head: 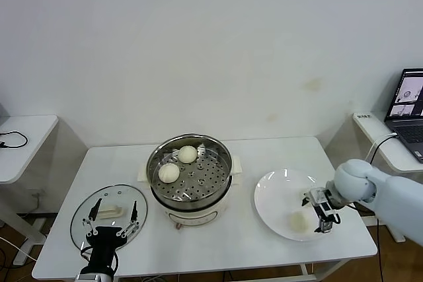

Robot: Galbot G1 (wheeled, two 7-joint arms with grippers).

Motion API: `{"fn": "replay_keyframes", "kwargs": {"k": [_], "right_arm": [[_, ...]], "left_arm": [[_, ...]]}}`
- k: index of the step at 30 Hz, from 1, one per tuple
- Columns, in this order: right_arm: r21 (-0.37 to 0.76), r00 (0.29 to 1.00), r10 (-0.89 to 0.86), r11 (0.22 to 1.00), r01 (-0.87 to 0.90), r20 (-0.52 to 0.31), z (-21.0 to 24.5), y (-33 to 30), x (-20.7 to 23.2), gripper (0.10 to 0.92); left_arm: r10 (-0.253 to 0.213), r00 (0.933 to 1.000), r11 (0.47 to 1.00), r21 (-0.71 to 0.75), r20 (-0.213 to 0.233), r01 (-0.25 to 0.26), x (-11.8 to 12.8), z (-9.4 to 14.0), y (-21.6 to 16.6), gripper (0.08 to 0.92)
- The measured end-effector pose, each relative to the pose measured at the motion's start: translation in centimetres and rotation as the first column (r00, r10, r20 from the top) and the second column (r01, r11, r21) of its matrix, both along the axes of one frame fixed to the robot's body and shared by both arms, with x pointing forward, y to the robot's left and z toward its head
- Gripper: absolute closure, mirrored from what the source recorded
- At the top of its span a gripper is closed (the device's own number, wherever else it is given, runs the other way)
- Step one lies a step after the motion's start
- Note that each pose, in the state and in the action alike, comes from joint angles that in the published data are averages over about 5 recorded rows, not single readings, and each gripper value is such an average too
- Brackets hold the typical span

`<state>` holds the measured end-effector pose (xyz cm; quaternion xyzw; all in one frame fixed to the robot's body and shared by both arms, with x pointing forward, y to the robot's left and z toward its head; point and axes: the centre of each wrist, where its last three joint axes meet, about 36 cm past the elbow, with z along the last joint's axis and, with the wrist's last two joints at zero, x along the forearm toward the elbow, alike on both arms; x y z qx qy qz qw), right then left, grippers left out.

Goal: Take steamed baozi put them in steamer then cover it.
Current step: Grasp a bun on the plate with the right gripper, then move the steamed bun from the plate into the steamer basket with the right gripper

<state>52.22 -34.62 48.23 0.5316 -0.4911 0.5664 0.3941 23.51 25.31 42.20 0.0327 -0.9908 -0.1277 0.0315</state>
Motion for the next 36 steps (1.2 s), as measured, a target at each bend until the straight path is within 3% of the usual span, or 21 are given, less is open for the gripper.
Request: {"fn": "replay_keyframes", "kwargs": {"k": [10,18,24,36], "right_arm": [[0.002,1.0,-0.008,1.0,0.008,-0.002,-1.7,0.7,0.7,0.226],[0.007,1.0,-0.017,1.0,0.018,-0.016,-2.5,1.2,1.2,0.372],[0.015,0.999,-0.027,1.0,0.027,-0.021,-2.4,1.2,1.8,0.431],[0.038,0.999,-0.05,0.998,0.05,-0.012,0.8,0.0,3.3,0.431]], "left_arm": [[0.003,1.0,1.0,0.003,0.003,-0.003,0.1,0.0,0.2,0.177],[0.006,1.0,1.0,0.001,0.004,-0.006,0.3,-0.1,0.2,0.177],[0.005,1.0,1.0,-0.001,0.006,-0.005,0.4,-0.1,0.1,0.177],[0.004,0.9999,1.0,-0.001,0.009,-0.004,0.5,0.0,0.2,0.177]]}}
